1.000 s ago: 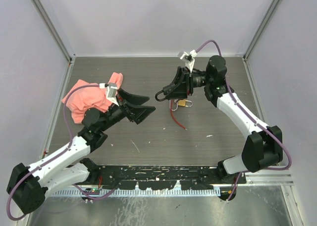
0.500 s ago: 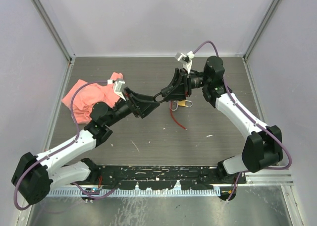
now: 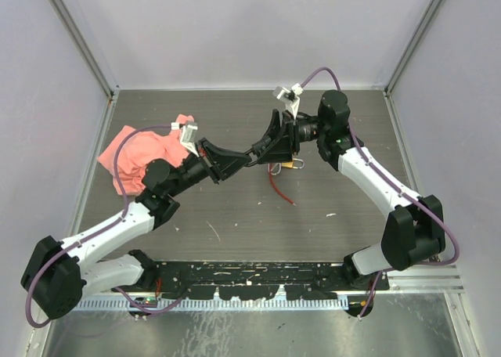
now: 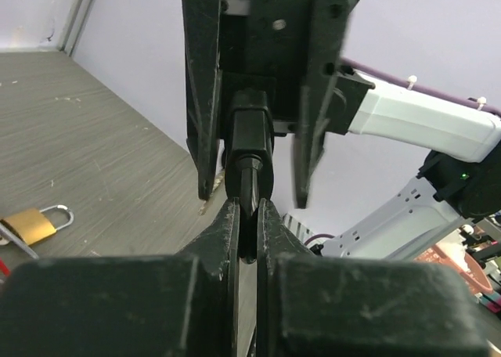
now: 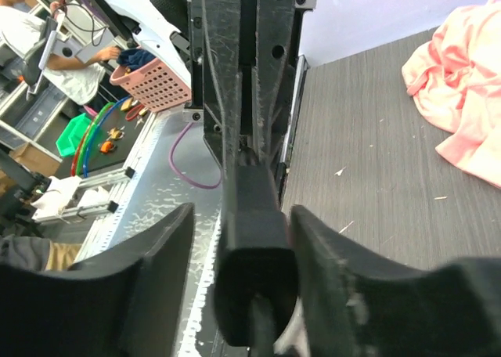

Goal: Lock with the key
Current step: Remove the key from the lock.

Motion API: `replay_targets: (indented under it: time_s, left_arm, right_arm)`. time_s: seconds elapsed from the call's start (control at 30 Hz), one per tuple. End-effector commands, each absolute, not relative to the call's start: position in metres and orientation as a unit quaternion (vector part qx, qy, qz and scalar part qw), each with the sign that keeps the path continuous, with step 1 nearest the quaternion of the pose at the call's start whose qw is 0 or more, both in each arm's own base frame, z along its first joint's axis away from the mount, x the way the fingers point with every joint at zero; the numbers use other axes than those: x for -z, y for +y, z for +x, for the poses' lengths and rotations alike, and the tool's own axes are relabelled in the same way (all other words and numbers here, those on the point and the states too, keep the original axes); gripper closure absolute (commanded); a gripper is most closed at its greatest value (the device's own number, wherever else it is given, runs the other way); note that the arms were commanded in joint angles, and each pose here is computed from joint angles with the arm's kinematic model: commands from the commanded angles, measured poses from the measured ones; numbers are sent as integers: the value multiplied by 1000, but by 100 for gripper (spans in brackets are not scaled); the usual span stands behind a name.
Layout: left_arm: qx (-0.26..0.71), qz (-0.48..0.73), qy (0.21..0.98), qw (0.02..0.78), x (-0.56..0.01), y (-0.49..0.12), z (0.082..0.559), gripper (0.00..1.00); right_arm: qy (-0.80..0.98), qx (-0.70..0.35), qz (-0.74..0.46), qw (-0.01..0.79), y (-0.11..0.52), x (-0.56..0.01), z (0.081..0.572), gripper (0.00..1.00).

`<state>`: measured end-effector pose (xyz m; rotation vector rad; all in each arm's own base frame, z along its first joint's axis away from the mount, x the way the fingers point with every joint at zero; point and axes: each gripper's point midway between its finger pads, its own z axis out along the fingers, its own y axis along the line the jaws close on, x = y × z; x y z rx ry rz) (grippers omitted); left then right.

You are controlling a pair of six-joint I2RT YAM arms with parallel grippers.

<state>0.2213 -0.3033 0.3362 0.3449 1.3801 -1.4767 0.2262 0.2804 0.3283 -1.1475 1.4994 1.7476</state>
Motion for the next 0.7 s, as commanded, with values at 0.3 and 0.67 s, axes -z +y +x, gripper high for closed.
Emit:
replay_targets:
  time_s: [0.3,0.67]
  left_arm:
    - [602,121,585,530,-317,-250,209,100]
    - [597,246,572,506,-323,-242,185,100]
  right_arm:
    - [569,-592,-416,392,237,-348,273,8]
    - [528,-574,-482,400,259,-297,246,8]
